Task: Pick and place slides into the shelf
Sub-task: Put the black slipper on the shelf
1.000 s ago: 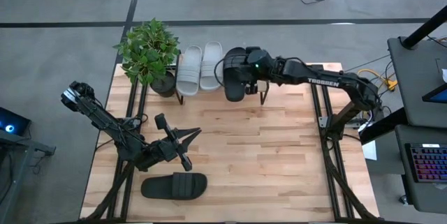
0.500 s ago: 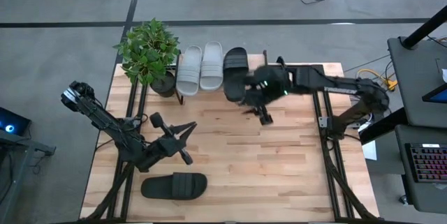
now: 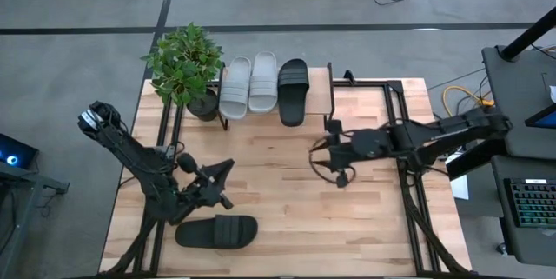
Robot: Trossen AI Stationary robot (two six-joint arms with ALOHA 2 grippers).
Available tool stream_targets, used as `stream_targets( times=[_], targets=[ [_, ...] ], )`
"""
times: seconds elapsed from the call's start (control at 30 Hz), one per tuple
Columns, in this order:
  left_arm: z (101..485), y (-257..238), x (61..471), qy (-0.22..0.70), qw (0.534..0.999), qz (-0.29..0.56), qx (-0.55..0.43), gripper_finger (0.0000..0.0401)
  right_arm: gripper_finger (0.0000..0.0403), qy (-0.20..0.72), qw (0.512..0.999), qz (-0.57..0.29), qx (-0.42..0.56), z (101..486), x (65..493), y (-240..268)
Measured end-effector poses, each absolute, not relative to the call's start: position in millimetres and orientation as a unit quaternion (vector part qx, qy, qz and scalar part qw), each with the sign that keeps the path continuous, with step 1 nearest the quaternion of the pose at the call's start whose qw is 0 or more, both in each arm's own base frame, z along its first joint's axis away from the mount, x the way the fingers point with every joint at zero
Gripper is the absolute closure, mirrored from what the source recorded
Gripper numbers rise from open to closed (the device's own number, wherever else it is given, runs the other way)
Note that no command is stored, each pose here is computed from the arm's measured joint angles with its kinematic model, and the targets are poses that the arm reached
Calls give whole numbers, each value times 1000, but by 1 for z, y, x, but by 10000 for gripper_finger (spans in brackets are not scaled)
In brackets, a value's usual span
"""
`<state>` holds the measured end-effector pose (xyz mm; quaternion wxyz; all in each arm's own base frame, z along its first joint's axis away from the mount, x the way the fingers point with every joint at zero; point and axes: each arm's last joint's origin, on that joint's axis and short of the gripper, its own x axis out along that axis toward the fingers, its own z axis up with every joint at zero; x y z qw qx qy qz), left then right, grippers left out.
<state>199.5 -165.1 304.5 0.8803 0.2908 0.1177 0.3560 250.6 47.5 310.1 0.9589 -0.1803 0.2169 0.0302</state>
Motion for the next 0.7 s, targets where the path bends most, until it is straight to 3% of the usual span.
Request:
stream_targets(
  times=[0.17, 0.3, 0.43, 0.53, 0.7],
  targets=[
    [302, -175, 197, 66, 925, 294, 230, 390, 271, 151, 966, 44, -203, 316, 241, 55],
    [302, -187, 201, -9, 981, 84, 176, 390, 275, 138, 973, 46, -182, 320, 238, 58],
    [299, -196, 205, -18, 986, -112, 120, 390, 274, 141, 976, 53, -159, 320, 238, 63],
    [289, -196, 204, 40, 987, -142, 69, 390, 273, 140, 976, 63, -154, 318, 238, 68],
    [270, -191, 200, 151, 983, -101, -36, 390, 273, 141, 977, 80, -138, 317, 235, 78]
  ],
)
